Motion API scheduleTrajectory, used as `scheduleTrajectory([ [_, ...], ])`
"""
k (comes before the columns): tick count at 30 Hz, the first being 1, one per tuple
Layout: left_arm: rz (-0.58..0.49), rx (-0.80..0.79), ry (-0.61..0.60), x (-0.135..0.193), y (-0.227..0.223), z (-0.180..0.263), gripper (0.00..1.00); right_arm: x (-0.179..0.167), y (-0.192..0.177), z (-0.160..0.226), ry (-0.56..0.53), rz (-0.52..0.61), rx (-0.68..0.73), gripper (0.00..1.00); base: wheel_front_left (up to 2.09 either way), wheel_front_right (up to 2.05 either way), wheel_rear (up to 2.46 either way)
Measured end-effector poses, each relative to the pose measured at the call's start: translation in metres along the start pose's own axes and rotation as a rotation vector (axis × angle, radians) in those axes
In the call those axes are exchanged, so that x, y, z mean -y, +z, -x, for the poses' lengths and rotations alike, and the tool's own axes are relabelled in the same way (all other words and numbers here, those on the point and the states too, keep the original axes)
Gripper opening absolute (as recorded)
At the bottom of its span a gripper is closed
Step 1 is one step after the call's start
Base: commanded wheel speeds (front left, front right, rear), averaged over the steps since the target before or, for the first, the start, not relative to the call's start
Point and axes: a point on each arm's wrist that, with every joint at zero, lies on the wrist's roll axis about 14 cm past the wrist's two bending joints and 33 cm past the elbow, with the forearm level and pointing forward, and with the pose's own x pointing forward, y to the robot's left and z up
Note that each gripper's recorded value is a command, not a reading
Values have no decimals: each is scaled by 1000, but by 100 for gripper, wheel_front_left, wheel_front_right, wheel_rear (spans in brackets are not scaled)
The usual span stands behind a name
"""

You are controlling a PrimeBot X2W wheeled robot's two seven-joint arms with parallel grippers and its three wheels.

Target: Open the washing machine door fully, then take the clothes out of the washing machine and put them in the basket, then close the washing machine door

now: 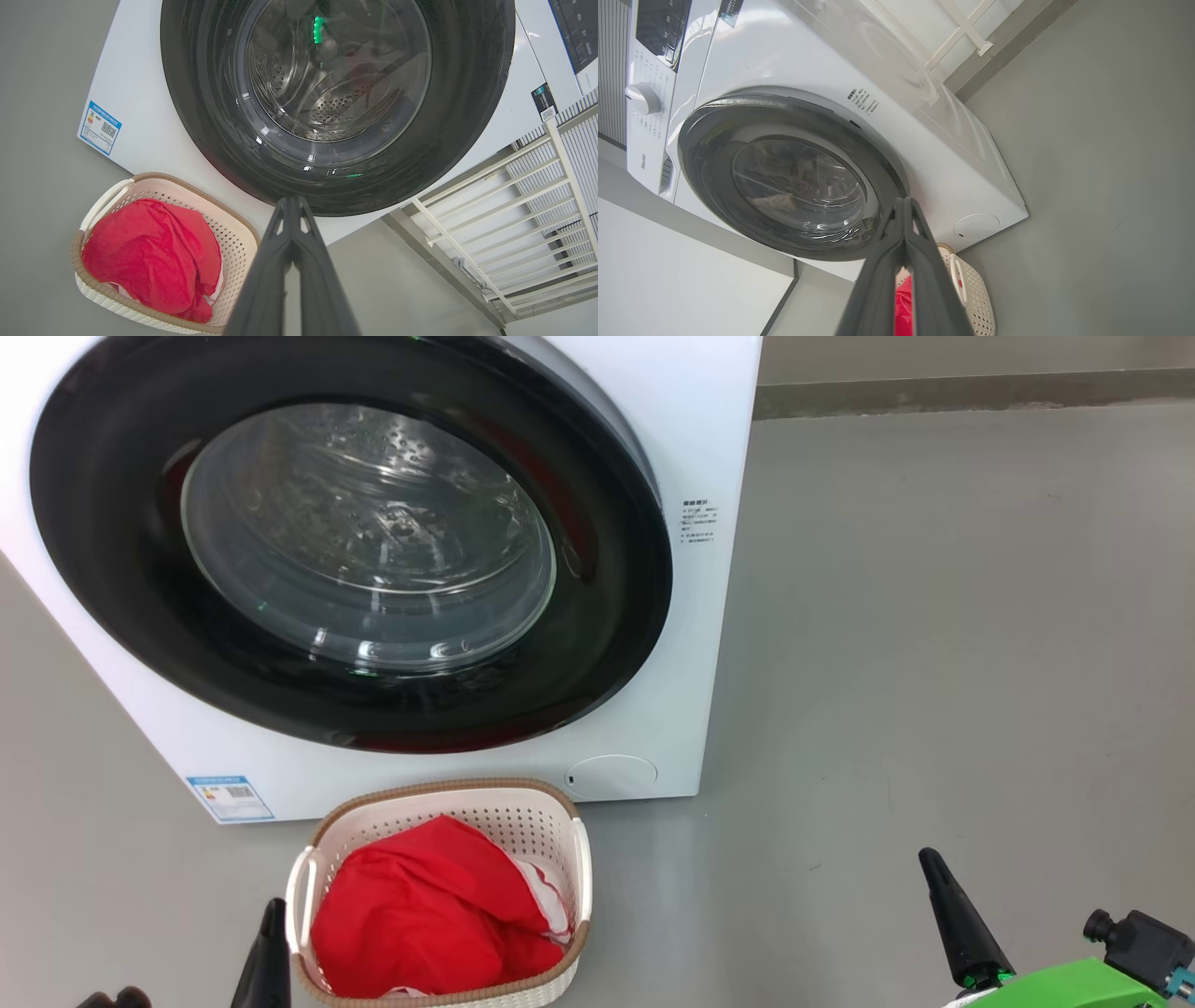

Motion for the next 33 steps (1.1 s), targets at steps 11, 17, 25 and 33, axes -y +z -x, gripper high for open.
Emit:
scheduleTrajectory([
  [11, 119, -5, 7, -5, 3, -6, 0, 5, 3, -5, -15, -119, 10, 0, 0, 0, 0],
  [17, 184, -7, 16, -10, 3, -7, 0, 7, 3, -8, -21, -183, 10, 0, 0, 0, 0],
  [25, 270, -8, 23, -14, 5, -9, 0, 14, 2, -9, -40, -265, 11, 0, 0, 0, 0],
  [33, 353, 1, 13, -14, 10, -15, 0, 16, 6, -14, -44, -355, 24, 0, 0, 0, 0],
])
